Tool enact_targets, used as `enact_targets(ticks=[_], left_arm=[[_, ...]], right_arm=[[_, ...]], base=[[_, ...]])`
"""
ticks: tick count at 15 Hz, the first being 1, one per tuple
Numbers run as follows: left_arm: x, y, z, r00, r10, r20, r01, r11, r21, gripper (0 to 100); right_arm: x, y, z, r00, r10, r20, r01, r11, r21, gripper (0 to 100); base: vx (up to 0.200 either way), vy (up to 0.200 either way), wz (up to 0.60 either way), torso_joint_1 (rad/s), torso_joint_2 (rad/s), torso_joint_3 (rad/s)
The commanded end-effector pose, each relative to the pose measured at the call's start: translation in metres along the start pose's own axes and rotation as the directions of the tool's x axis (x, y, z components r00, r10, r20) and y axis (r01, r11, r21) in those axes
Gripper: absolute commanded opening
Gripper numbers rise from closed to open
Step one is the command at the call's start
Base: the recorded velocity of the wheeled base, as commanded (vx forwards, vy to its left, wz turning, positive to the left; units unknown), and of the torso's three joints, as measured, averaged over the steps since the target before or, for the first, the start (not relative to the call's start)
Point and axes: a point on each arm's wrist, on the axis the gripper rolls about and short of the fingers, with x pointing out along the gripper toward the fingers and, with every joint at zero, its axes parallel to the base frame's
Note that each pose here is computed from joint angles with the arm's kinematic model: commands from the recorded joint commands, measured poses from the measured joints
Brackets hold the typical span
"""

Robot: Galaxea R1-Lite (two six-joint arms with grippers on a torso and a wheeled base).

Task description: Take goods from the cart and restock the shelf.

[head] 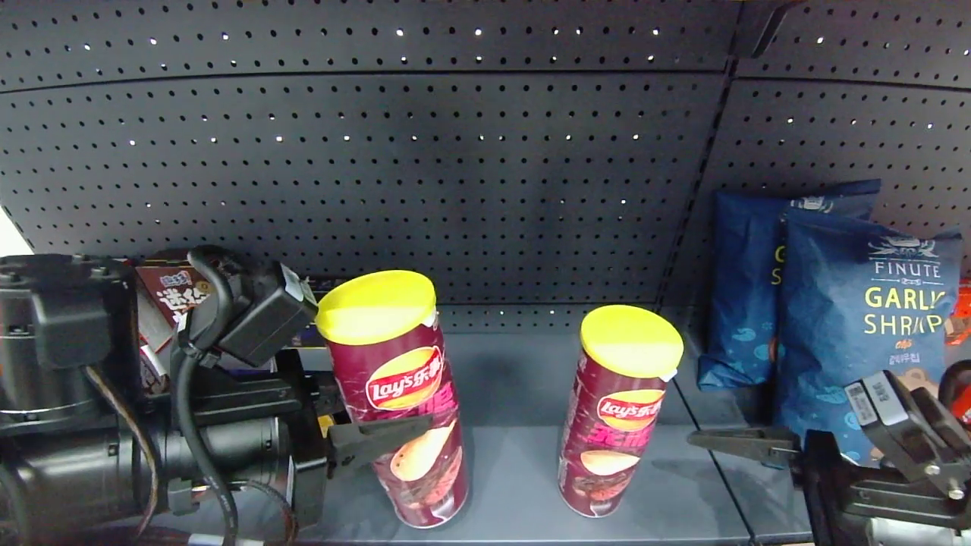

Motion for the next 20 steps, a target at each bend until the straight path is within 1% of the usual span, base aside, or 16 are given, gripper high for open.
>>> enact_targets(ticks=[1, 3, 5, 6, 7, 8, 9, 11, 12, 13, 14, 15, 16, 18, 19, 20], left_arm=[[0.001, -0.003, 0.016, 1.000, -0.019, -0.012, 0.019, 1.000, 0.002, 0], [0.006, 0.000, 0.026, 0.998, -0.039, -0.046, 0.038, 0.999, -0.011, 0], [0.016, 0.003, 0.028, 0.997, -0.051, -0.057, 0.051, 0.999, 0.008, 0], [0.025, 0.006, 0.029, 0.995, -0.075, -0.069, 0.079, 0.995, 0.060, 0], [0.027, 0.006, 0.031, 0.994, -0.082, -0.071, 0.087, 0.994, 0.066, 0], [0.032, 0.005, 0.032, 0.993, -0.091, -0.077, 0.096, 0.993, 0.066, 0], [0.038, 0.007, 0.035, 0.992, -0.097, -0.085, 0.102, 0.993, 0.064, 0], [0.047, 0.012, 0.044, 0.989, -0.097, -0.113, 0.103, 0.993, 0.049, 0], [0.055, 0.016, 0.048, 0.989, -0.099, -0.113, 0.105, 0.993, 0.050, 0], [0.066, 0.022, 0.047, 0.990, -0.095, -0.104, 0.102, 0.993, 0.059, 0], [0.071, 0.025, 0.049, 0.993, -0.092, -0.080, 0.099, 0.992, 0.082, 0], [0.074, 0.028, 0.050, 0.994, -0.086, -0.071, 0.093, 0.991, 0.100, 0], [0.078, 0.033, 0.045, 0.993, -0.080, -0.088, 0.089, 0.990, 0.112, 0], [0.081, 0.045, 0.044, 0.994, -0.072, -0.082, 0.081, 0.990, 0.111, 0], [0.080, 0.054, 0.046, 0.995, -0.070, -0.073, 0.080, 0.987, 0.137, 0], [0.081, 0.066, 0.047, 0.995, -0.073, -0.068, 0.084, 0.983, 0.165, 0]], right_arm=[[-0.029, 0.016, 0.012, 0.998, -0.024, 0.056, 0.026, 0.999, -0.032, 100], [-0.039, 0.021, 0.014, 0.995, -0.059, 0.080, 0.060, 0.998, -0.010, 100], [-0.042, 0.023, 0.015, 0.992, -0.080, 0.094, 0.080, 0.997, 0.008, 100], [-0.045, 0.024, 0.017, 0.990, -0.089, 0.112, 0.089, 0.996, 0.009, 100], [-0.047, 0.025, 0.016, 0.989, -0.091, 0.114, 0.091, 0.996, 0.008, 100], [-0.048, 0.026, 0.016, 0.989, -0.091, 0.118, 0.091, 0.996, 0.006, 100], [-0.048, 0.026, 0.016, 0.989, -0.091, 0.120, 0.091, 0.996, 0.005, 100], [-0.048, 0.025, 0.018, 0.988, -0.093, 0.126, 0.094, 0.996, 0.004, 100], [-0.048, 0.025, 0.020, 0.987, -0.094, 0.130, 0.092, 0.996, 0.017, 100], [-0.048, 0.025, 0.020, 0.987, -0.094, 0.133, 0.090, 0.995, 0.037, 100], [-0.049, 0.025, 0.020, 0.986, -0.095, 0.134, 0.090, 0.995, 0.044, 100], [-0.049, 0.025, 0.020, 0.986, -0.095, 0.136, 0.090, 0.995, 0.045, 100], [-0.049, 0.025, 0.020, 0.986, -0.097, 0.137, 0.091, 0.995, 0.048, 100], [-0.049, 0.025, 0.019, 0.986, -0.097, 0.134, 0.091, 0.995, 0.052, 100], [-0.049, 0.025, 0.019, 0.986, -0.097, 0.134, 0.090, 0.994, 0.057, 100], [-0.049, 0.025, 0.019, 0.986, -0.097, 0.134, 0.090, 0.994, 0.057, 100]], base=[[0.000, 0.000, 0.00, 0.000, 0.00, 0.000], [0.000, 0.000, 0.00, 0.000, 0.00, 0.000], [0.000, 0.000, 0.00, 0.000, 0.00, 0.000], [0.000, 0.000, 0.00, 0.000, 0.00, 0.000], [0.000, 0.000, 0.00, 0.000, 0.00, 0.000], [0.000, 0.000, 0.00, 0.000, 0.00, 0.000], [0.000, 0.000, 0.00, 0.000, 0.00, 0.000], [0.000, 0.000, 0.00, 0.000, 0.00, 0.000], [0.000, 0.000, 0.00, 0.000, 0.00, 0.000], [0.000, 0.000, 0.00, 0.000, 0.00, 0.000], [0.000, 0.000, 0.00, 0.000, 0.00, 0.000], [0.000, 0.000, 0.00, 0.000, 0.00, 0.000], [0.000, 0.000, 0.00, 0.000, 0.00, 0.000], [0.000, 0.000, 0.00, 0.000, 0.00, 0.000], [0.000, 0.000, 0.00, 0.000, 0.00, 0.000], [0.000, 0.000, 0.00, 0.000, 0.00, 0.000]])
